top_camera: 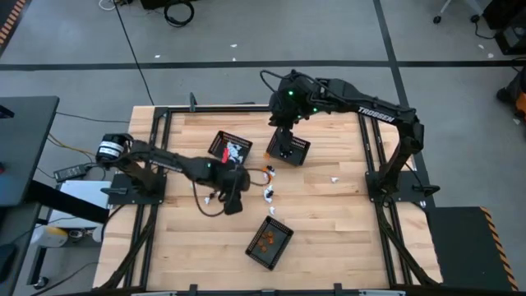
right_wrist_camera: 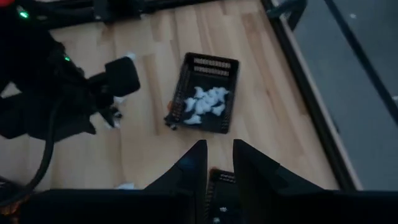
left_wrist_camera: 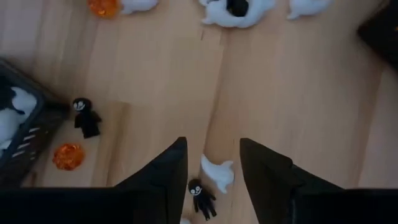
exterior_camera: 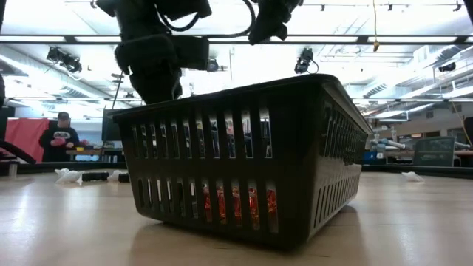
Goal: Sort Halloween decoration
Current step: Put the white ghost toy into the top left black basket
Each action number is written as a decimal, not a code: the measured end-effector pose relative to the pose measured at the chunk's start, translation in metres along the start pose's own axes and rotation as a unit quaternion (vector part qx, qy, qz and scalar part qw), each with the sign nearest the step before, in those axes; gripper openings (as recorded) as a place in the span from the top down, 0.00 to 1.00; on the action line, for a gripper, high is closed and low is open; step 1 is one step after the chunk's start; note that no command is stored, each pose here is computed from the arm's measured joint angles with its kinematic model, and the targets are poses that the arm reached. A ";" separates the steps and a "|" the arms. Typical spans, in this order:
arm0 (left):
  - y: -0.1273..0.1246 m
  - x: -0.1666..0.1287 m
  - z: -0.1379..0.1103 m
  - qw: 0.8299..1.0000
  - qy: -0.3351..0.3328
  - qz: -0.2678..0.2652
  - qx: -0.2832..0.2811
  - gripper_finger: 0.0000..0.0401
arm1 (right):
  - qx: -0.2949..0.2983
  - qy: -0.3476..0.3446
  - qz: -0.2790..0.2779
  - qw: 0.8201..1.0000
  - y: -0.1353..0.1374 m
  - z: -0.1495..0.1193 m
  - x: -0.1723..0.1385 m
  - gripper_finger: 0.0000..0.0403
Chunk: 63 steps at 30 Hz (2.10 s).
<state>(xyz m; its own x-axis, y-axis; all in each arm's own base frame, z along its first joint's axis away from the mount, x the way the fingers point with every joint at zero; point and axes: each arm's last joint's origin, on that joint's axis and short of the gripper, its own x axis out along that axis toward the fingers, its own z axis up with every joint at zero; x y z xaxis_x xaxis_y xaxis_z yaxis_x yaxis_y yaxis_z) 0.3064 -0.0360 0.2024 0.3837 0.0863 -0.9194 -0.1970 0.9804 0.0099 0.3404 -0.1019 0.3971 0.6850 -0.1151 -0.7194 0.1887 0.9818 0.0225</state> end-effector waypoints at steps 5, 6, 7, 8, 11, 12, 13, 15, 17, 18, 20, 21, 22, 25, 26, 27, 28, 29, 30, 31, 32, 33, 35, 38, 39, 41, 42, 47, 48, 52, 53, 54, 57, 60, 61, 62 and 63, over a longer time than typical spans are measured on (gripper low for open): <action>-0.006 0.011 -0.011 1.000 -0.001 -0.008 -0.023 0.59 | 0.002 0.019 0.021 1.000 0.008 -0.008 0.012 0.79; -0.005 0.014 -0.016 0.999 0.007 -0.006 -0.035 0.59 | 0.001 0.021 0.024 0.999 0.010 -0.009 0.014 0.79; -0.004 0.017 -0.020 0.999 0.015 -0.004 -0.043 0.59 | 0.000 0.022 0.026 0.999 0.012 -0.010 0.015 0.79; -0.003 0.019 -0.023 0.999 0.017 -0.003 -0.051 0.59 | -0.001 0.025 0.028 0.999 0.014 -0.011 0.017 0.79; -0.002 0.026 -0.029 0.998 0.015 -0.004 -0.066 0.59 | -0.003 0.027 0.033 0.999 0.019 -0.013 0.021 0.79; -0.002 0.028 -0.031 0.998 0.014 -0.005 -0.067 0.59 | -0.003 0.027 0.034 0.999 0.020 -0.013 0.021 0.79; -0.002 0.029 -0.032 0.998 0.011 -0.007 -0.068 0.59 | -0.002 0.028 0.035 0.999 0.021 -0.013 0.022 0.79; -0.002 0.032 -0.033 0.997 0.003 -0.011 -0.072 0.59 | -0.001 0.028 0.037 0.999 0.022 -0.013 0.022 0.79; -0.002 0.033 -0.035 0.997 0.003 -0.011 -0.077 0.59 | 0.002 0.026 0.039 0.999 0.023 -0.013 0.022 0.79; -0.001 0.034 -0.036 0.997 0.003 -0.011 -0.079 0.59 | 0.002 0.027 0.039 0.999 0.023 -0.013 0.022 0.79; -0.001 0.037 -0.039 0.997 0.004 -0.010 -0.081 0.59 | 0.002 0.026 0.039 0.999 0.023 -0.013 0.022 0.79; 0.000 0.038 -0.041 0.996 0.005 -0.010 -0.083 0.59 | 0.002 0.026 0.039 0.999 0.023 -0.013 0.022 0.79; 0.000 0.039 -0.044 0.996 0.008 -0.009 -0.086 0.59 | 0.002 0.026 0.040 0.999 0.023 -0.013 0.022 0.79; 0.001 0.043 -0.049 0.995 0.014 -0.020 -0.096 0.59 | 0.002 0.025 0.039 0.999 0.023 -0.013 0.022 0.79; 0.001 0.044 -0.050 0.995 0.015 -0.025 -0.097 0.59 | 0.002 0.025 0.039 0.999 0.023 -0.013 0.022 0.79; 0.001 0.045 -0.051 0.995 0.016 -0.026 -0.099 0.59 | 0.002 0.025 0.039 0.999 0.023 -0.013 0.022 0.79; 0.001 0.045 -0.052 0.995 0.017 -0.026 -0.099 0.59 | 0.002 0.025 0.039 0.999 0.023 -0.013 0.022 0.79; 0.001 0.045 -0.052 0.995 0.018 -0.026 -0.100 0.59 | 0.002 0.025 0.039 0.999 0.023 -0.012 0.022 0.79; 0.001 0.045 -0.053 0.995 0.019 -0.026 -0.099 0.59 | 0.002 0.024 0.039 0.999 0.023 -0.012 0.022 0.79; 0.001 0.046 -0.053 0.994 0.022 -0.027 -0.099 0.59 | 0.002 0.023 0.039 0.999 0.023 -0.012 0.022 0.79; 0.001 0.046 -0.054 0.995 0.022 -0.028 -0.098 0.59 | 0.001 0.022 0.039 0.999 0.023 -0.012 0.022 0.79; 0.001 0.046 -0.054 0.994 0.023 -0.028 -0.098 0.59 | 0.001 0.020 0.039 0.999 0.023 -0.012 0.022 0.79; 0.001 0.047 -0.054 0.994 0.026 -0.029 -0.098 0.60 | 0.001 0.020 0.039 0.999 0.023 -0.012 0.022 0.79; 0.000 0.049 -0.054 0.994 0.032 -0.033 -0.097 0.63 | 0.001 0.020 0.039 0.999 0.023 -0.012 0.022 0.79; 0.000 0.050 -0.054 0.994 0.034 -0.033 -0.097 0.64 | 0.001 0.019 0.039 0.999 0.023 -0.011 0.022 0.79; 0.000 0.052 -0.054 0.994 0.036 -0.033 -0.100 0.67 | 0.001 0.019 0.039 0.999 0.023 -0.011 0.022 0.79; 0.000 0.052 -0.054 0.994 0.036 -0.033 -0.101 0.68 | 0.001 0.019 0.039 0.999 0.023 -0.011 0.022 0.79; 0.000 0.052 -0.054 0.993 0.036 -0.037 -0.107 0.76 | 0.001 0.019 0.039 0.999 0.023 -0.011 0.022 0.79; 0.001 0.052 -0.053 0.992 0.036 -0.038 -0.113 0.77 | 0.001 0.019 0.039 0.999 0.023 -0.011 0.022 0.79; 0.004 0.053 -0.052 0.990 0.035 -0.044 -0.130 0.83 | 0.001 0.017 0.039 0.999 0.023 -0.011 0.022 0.79; 0.004 0.053 -0.051 0.990 0.034 -0.047 -0.132 0.84 | 0.001 0.017 0.039 0.999 0.023 -0.011 0.022 0.79; 0.005 0.054 -0.050 0.989 0.031 -0.049 -0.134 0.84 | 0.001 0.017 0.039 0.999 0.023 -0.011 0.022 0.79; 0.009 0.054 -0.048 0.988 0.027 -0.050 -0.141 0.84 | 0.001 0.017 0.039 0.999 0.023 -0.011 0.022 0.79; 0.011 0.054 -0.047 0.988 0.025 -0.050 -0.146 0.84 | 0.001 0.017 0.039 0.999 0.023 -0.011 0.022 0.79; 0.012 0.054 -0.047 0.988 0.023 -0.050 -0.147 0.84 | 0.001 0.017 0.039 0.999 0.023 -0.011 0.022 0.79; 0.013 0.053 -0.046 0.987 0.022 -0.051 -0.148 0.84 | 0.001 0.017 0.039 0.999 0.023 -0.011 0.022 0.79; 0.014 0.053 -0.046 0.987 0.020 -0.051 -0.149 0.84 | 0.001 0.017 0.039 0.999 0.023 -0.011 0.022 0.79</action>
<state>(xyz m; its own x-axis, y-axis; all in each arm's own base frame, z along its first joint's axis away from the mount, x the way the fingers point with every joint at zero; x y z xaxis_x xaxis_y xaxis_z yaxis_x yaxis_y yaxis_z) 0.2824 -0.0262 0.1361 0.3797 -0.0226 -0.9248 -0.4191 0.8871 -0.1937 0.3519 -0.0805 0.3743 0.6730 -0.0325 -0.7389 0.1368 0.9873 0.0812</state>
